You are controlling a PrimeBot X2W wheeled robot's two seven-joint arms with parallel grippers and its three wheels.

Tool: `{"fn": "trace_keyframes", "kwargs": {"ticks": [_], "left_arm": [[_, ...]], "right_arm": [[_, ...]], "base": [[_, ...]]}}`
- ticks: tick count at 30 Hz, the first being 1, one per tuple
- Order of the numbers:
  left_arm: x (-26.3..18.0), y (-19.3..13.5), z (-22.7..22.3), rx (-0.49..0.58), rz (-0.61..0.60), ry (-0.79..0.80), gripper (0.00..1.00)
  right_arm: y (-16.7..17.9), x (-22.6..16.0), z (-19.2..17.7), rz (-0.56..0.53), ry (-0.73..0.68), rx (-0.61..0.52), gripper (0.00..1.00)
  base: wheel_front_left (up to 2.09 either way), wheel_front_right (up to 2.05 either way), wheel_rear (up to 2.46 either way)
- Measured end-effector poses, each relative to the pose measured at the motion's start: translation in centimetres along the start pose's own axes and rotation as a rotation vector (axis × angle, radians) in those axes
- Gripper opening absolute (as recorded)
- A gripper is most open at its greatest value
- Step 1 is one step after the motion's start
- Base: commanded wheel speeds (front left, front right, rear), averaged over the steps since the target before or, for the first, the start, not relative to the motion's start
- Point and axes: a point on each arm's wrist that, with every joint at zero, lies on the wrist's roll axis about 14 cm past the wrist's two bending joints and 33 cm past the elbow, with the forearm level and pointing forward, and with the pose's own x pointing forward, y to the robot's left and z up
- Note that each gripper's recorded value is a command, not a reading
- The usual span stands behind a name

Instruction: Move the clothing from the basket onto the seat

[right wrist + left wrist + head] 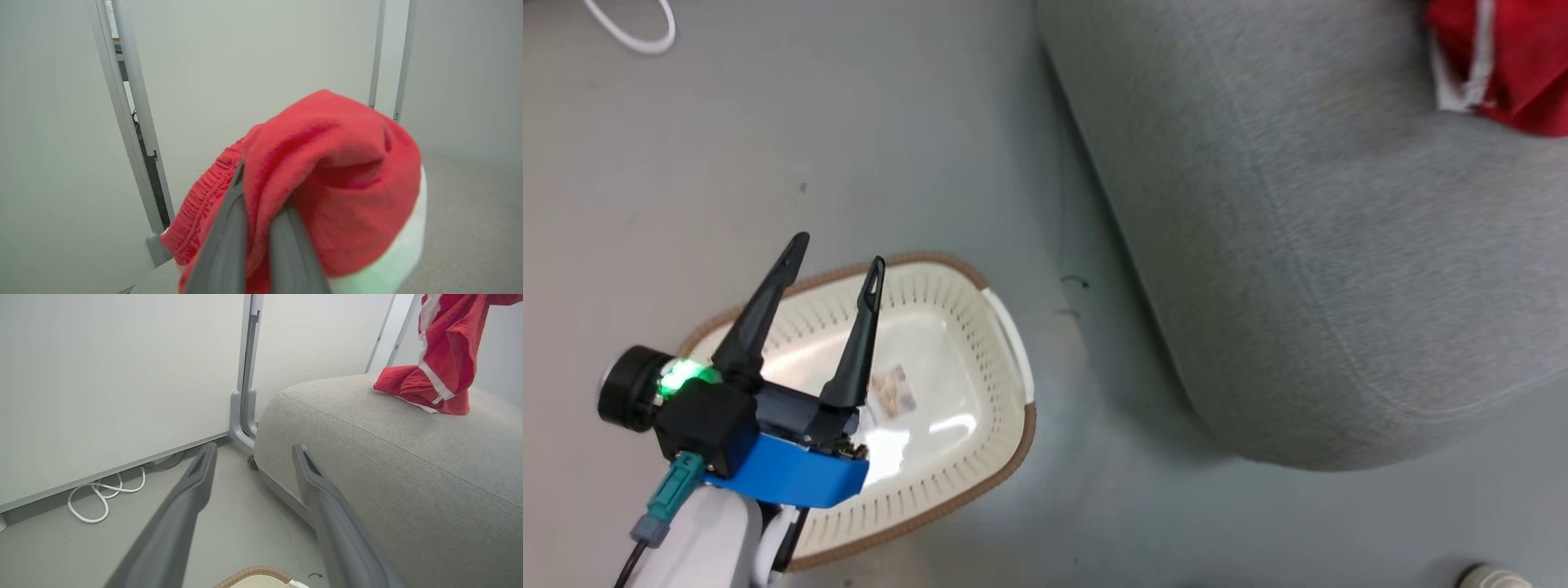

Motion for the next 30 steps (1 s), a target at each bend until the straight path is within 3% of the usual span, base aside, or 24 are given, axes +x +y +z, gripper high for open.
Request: {"fn": "trace_keyframes", "kwargs": {"ticks": [6,10,15,16,17,18,30], "left_arm": [[-0.4,2.6,-3.4,-0.017,0.037,0.048,1.0],[-0.7,3.7,-5.2,-0.01,0.047,0.071,1.0],[-0.5,4.2,-5.6,-0.017,0.058,0.059,1.0],[-0.5,4.3,-5.5,-0.017,0.062,0.054,1.0],[-0.6,4.4,-5.4,-0.017,0.065,0.053,1.0],[-0.7,4.3,-5.3,-0.017,0.066,0.053,1.0],[-1.2,3.8,-1.3,-0.019,0.116,-0.01,1.0]], "right_arm": [[-2.3,3.0,-3.4,-0.107,0.012,-0.018,0.0],[-2.5,3.2,-9.9,-0.13,0.156,-0.086,0.0],[-3.3,1.9,-16.7,-0.18,0.295,-0.066,0.0],[-3.3,1.5,-17.9,-0.183,0.326,-0.062,0.14],[-3.2,1.2,-18.9,-0.181,0.356,-0.07,0.66],[-3.1,0.9,-19.5,-0.18,0.374,-0.071,1.0],[-2.4,0.2,-18.3,-0.139,0.377,-0.083,1.0]], "base": [[0.0,0.0,0.0],[0.0,0.0,0.0],[0.0,0.0,0.0],[0.0,0.0,0.0],[0.0,0.0,0.0],[0.0,0.0,0.0],[0.0,0.0,0.0]]}}
